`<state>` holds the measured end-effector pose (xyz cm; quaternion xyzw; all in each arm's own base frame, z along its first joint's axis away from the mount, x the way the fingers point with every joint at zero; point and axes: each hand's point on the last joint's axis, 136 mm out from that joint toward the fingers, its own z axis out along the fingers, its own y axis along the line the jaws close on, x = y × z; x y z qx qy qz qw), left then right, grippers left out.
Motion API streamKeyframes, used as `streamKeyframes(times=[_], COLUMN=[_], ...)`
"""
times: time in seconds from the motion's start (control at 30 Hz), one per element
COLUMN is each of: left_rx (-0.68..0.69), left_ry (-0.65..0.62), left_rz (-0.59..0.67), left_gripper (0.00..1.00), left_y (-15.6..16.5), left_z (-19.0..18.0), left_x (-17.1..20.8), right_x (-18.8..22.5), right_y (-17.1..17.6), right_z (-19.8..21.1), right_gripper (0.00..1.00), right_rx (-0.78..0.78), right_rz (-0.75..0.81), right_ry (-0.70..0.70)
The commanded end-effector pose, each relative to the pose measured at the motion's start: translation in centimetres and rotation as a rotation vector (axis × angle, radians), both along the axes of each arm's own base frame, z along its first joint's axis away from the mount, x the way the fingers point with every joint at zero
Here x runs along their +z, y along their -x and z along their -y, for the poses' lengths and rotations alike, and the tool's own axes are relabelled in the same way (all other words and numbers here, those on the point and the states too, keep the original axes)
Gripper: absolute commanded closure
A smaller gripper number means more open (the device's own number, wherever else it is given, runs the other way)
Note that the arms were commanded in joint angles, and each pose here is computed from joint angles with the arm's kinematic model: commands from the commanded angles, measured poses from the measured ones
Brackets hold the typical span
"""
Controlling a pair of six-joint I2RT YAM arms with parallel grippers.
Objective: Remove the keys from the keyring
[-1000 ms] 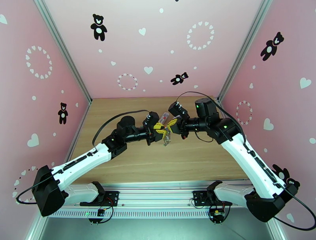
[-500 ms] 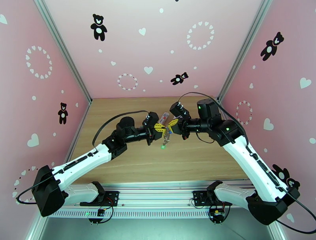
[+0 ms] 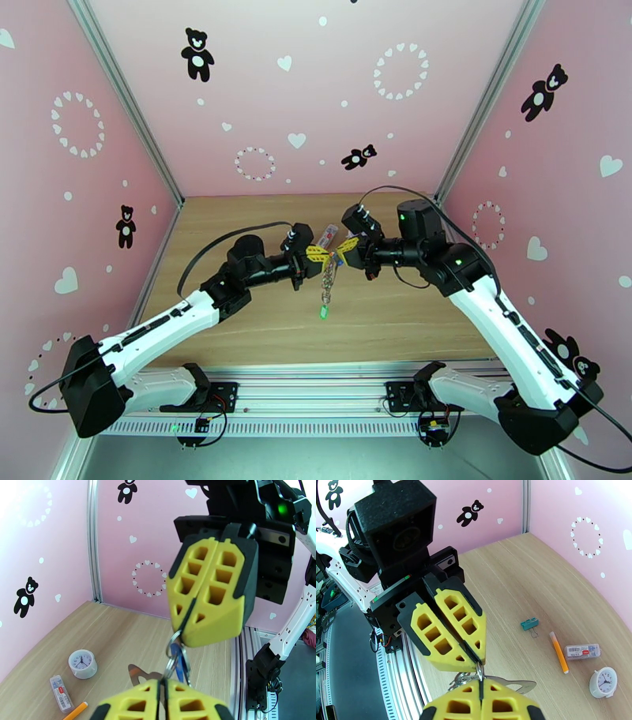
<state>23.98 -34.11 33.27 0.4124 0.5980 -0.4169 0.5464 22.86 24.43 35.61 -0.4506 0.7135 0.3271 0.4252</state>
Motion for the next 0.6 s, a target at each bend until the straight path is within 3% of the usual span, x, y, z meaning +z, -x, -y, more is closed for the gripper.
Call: streamKeyframes(times=[0.0,0.3,0.57], left_rx=[-0.036,-0.073,-0.077], left_ry=[0.009,-0.013,-0.046], left_rz=[0.027,0.023,0.025], left_gripper=[0.83,0.69,0.69], left_y=[0.7,0.9,0.9], left_z=[0.0,0.7,2.0], left_x=[1.1,1.0,0.4], right_x=[1.9,1.6,1.8], right_y=[0.7,1.1,1.1], right_z=[-0.3,-0.6,-0.6], right_gripper=[1.0,1.0,1.0], right_rx=[0.025,0.055,0.052], right_rz=[0.048,0.028,0.034], right_ry=[-0.054,-0.063,-0.068])
